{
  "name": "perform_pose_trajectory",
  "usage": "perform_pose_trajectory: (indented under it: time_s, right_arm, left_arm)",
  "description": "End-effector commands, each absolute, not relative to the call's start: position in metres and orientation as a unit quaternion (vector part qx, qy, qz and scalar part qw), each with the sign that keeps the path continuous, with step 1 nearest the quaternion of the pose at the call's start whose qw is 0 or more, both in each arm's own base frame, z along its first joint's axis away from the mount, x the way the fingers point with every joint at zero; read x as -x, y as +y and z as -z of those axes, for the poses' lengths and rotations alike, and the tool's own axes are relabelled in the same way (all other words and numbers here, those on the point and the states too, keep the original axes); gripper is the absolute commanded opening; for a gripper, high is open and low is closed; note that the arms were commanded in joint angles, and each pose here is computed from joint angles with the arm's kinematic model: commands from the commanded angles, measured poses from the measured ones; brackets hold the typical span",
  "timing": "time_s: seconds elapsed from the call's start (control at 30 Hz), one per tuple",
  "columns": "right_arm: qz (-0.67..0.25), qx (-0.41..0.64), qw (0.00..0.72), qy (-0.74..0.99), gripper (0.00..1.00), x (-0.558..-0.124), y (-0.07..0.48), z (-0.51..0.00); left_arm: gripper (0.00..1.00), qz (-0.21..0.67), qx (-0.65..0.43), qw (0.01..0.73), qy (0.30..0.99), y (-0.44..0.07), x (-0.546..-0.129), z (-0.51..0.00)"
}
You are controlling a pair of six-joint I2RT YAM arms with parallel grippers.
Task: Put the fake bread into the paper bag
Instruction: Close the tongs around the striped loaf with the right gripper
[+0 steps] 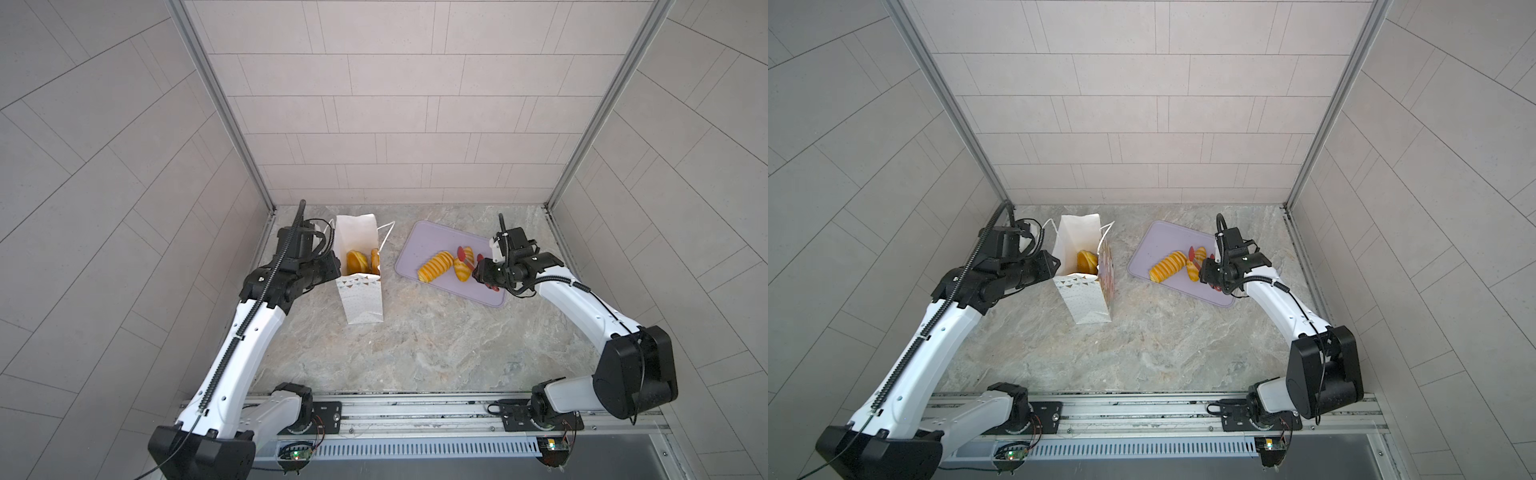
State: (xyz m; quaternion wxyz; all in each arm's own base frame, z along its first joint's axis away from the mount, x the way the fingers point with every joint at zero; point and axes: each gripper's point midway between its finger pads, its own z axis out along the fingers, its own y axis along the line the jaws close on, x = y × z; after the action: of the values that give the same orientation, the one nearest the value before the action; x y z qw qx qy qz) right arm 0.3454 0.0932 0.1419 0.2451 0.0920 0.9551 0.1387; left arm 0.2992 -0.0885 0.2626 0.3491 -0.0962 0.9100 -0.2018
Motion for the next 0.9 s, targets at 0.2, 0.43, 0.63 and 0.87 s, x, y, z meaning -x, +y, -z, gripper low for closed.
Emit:
perform_pose_trajectory:
  time_s: [0.2, 0.43, 0.63, 0.87]
  right_arm:
    - [-0.138, -0.094, 0.248, 0.954, 0.52, -0.352, 0.096, -0.134]
    - [-0.136, -0.095, 0.243, 0.956, 0.48, -0.354, 0.096, -0.128]
    - [-0.132, -0.089, 0.235, 0.959, 0.43, -0.353, 0.096, -0.127]
    - [-0.124, -0.087, 0.251, 0.956, 0.37, -0.348, 0.091, -0.144]
  left_arm:
    - [0.22, 0.199, 0.09, 0.358, 0.908, -0.088, -0.298, -0.267]
    - [0.22, 0.198, 0.09, 0.358, 0.908, -0.088, -0.298, -0.267]
    - [0.22, 0.196, 0.091, 0.359, 0.908, -0.087, -0.297, -0.267]
    - [0.22, 0.196, 0.09, 0.359, 0.908, -0.087, -0.297, -0.268]
